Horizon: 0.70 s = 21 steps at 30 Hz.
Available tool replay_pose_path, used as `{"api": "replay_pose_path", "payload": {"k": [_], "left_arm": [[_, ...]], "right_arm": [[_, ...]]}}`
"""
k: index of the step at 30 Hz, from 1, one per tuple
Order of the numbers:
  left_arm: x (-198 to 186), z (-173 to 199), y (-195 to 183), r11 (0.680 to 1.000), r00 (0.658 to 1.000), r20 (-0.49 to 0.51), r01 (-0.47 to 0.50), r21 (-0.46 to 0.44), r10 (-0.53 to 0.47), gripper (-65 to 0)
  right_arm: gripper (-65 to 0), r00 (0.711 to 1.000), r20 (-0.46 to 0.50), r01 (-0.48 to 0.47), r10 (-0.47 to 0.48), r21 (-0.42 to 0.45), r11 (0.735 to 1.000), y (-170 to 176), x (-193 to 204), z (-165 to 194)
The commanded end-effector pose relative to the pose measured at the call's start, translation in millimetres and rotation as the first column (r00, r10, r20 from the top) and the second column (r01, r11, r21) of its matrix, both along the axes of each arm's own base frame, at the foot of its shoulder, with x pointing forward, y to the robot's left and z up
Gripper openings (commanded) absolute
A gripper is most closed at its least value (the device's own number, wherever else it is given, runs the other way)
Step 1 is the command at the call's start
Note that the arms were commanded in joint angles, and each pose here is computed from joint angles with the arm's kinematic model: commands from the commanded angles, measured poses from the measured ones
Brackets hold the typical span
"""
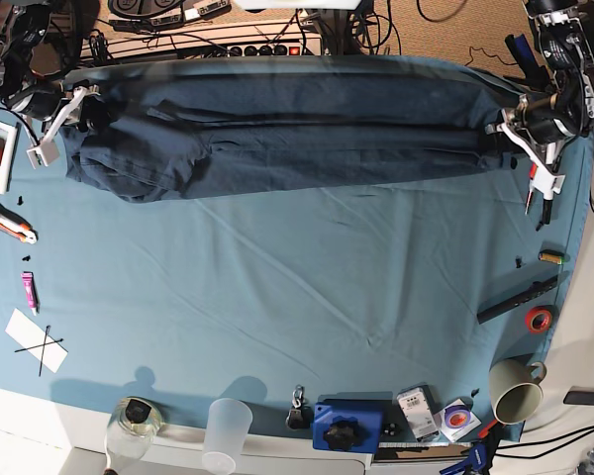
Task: Fold the T-shirt properly
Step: 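Regrip the strip end with the left gripper, then carry the strip end with the left gripper toward the right gripper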
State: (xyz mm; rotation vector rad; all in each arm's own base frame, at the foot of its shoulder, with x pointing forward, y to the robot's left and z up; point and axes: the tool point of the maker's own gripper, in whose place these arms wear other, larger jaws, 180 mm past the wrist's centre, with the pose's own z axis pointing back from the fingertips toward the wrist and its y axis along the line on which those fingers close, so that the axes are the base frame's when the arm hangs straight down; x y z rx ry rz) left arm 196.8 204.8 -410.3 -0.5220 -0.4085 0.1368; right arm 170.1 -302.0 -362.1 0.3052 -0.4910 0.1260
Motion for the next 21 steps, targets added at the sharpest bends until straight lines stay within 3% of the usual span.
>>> {"api": "replay_pose_path", "payload": {"k": [1, 7, 14, 18, 21], "left_arm": [[-20, -7, 2, 0.998, 0.995, -0.089, 0.05, 0.04, -0.046, -65.0], [8, 45, -10, 0.988, 0.987, 0.112, 0.103, 0.115, -0.116, -65.0], [13, 105, -37, 0.959, 0.913, 0.33, 0.172, 0.224, -0.241, -65.0], [0, 113, -73, 0.964, 0.893, 0.367, 0.219, 0.153, -0.261, -65.0], [-2, 116, -112, 0.952, 0.859, 0.413, 0.294, 0.086, -0.303, -65.0]], "right_arm": [[-47.8, 0.999, 0.047, -0.004, 0.005, -0.017, 1.0, -6, 9, 13], [-47.8, 0.997, 0.082, 0.006, -0.005, -0.015, 1.0, -7, 15, 16], [-47.8, 0.996, 0.087, 0.008, -0.007, -0.017, 1.0, -7, 16, 16], [-47.8, 0.996, 0.092, 0.01, -0.008, -0.018, 1.0, -7, 17, 17], [-47.8, 0.995, 0.098, 0.011, -0.009, -0.017, 1.0, -7, 18, 18]]}}
